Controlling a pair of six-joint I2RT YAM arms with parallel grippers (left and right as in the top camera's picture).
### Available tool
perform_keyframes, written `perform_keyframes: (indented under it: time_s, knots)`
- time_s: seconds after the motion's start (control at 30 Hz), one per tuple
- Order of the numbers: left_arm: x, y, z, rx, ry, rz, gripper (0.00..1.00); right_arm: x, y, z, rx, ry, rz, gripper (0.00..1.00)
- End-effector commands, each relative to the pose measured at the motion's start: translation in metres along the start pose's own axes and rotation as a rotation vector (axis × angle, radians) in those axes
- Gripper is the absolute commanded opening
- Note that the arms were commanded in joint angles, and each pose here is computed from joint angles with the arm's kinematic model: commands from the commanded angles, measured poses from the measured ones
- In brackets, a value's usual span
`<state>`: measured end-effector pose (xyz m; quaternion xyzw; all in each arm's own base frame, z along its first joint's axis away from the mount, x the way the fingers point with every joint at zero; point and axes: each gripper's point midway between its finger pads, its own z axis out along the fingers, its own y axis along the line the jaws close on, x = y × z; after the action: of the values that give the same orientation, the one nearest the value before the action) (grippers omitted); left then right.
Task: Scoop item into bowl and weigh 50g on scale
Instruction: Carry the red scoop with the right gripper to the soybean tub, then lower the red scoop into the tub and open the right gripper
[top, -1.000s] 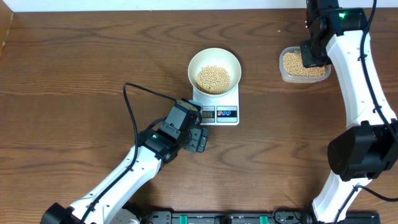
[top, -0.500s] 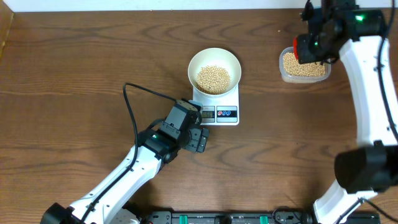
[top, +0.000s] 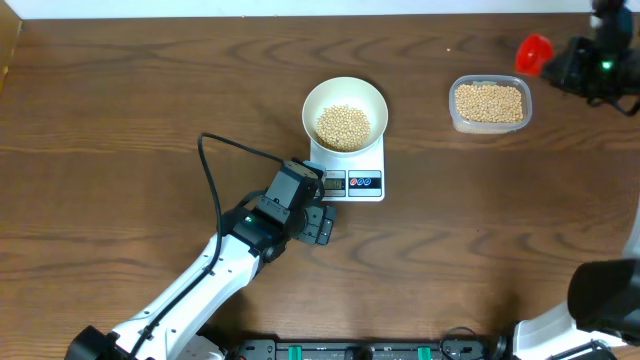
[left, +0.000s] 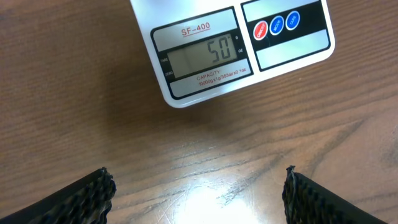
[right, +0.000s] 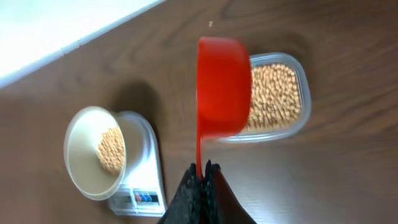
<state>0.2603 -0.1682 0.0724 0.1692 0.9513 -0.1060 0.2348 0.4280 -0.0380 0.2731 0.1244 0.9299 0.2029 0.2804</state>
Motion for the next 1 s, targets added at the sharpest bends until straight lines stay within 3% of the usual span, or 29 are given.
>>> perform_keyframes:
  time_s: [0.0,0.27,0.97]
  knots:
    - [-0.001,0.002,-0.003,-0.006,-0.01,0.007,0.89,0.011,-0.004,0.016,-0.17,0.052,0.208,0.01]
    - [-0.001,0.002,-0.003,-0.006,-0.01,0.007,0.89,0.029,-0.053,0.06,-0.173,0.046,0.442,0.01]
    - [-0.001,0.002,-0.003,-0.006,-0.009,0.007,0.89,0.066,-0.082,0.104,-0.151,0.05,0.553,0.04]
